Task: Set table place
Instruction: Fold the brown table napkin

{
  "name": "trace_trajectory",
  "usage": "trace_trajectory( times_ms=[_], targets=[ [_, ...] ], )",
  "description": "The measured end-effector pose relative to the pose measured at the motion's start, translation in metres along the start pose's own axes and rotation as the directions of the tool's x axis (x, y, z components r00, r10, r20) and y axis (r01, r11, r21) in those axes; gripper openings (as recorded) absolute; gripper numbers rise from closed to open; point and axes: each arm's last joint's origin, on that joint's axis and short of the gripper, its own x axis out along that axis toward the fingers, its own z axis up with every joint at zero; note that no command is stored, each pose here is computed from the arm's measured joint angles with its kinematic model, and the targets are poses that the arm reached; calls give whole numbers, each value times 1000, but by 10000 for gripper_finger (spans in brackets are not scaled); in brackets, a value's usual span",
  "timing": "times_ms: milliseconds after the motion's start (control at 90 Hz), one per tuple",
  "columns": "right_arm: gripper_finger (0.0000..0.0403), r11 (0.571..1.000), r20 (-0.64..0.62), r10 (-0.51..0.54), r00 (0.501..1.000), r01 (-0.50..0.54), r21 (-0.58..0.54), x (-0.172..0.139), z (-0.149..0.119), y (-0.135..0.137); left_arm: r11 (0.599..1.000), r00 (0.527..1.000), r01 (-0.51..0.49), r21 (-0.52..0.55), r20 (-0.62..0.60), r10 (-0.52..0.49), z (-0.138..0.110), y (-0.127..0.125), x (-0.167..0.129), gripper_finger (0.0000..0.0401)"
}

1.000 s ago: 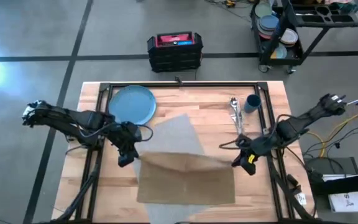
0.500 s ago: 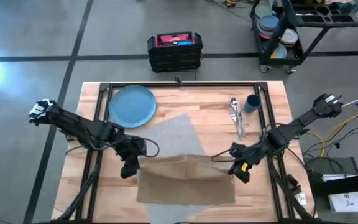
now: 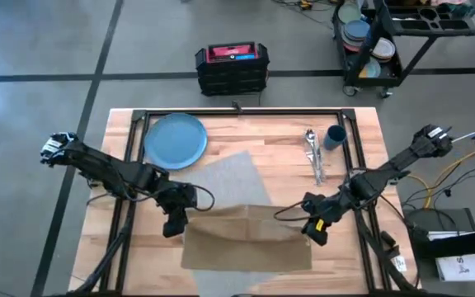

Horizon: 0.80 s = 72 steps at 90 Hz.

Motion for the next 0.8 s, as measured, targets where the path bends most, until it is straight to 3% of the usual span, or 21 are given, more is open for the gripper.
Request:
trace_trajectory(
  times_ms=[311,800],
  targets=[
    [0,1000,-6,-13,1000,13,-16,3,-2,-4,999,1000,16,44,21,-17,3,-2,1,0],
    [0,996,-58,69,996,-72,-48,31,-20,-30,983,983,143,113,-130,-128,-11,11,40,0]
  ],
)
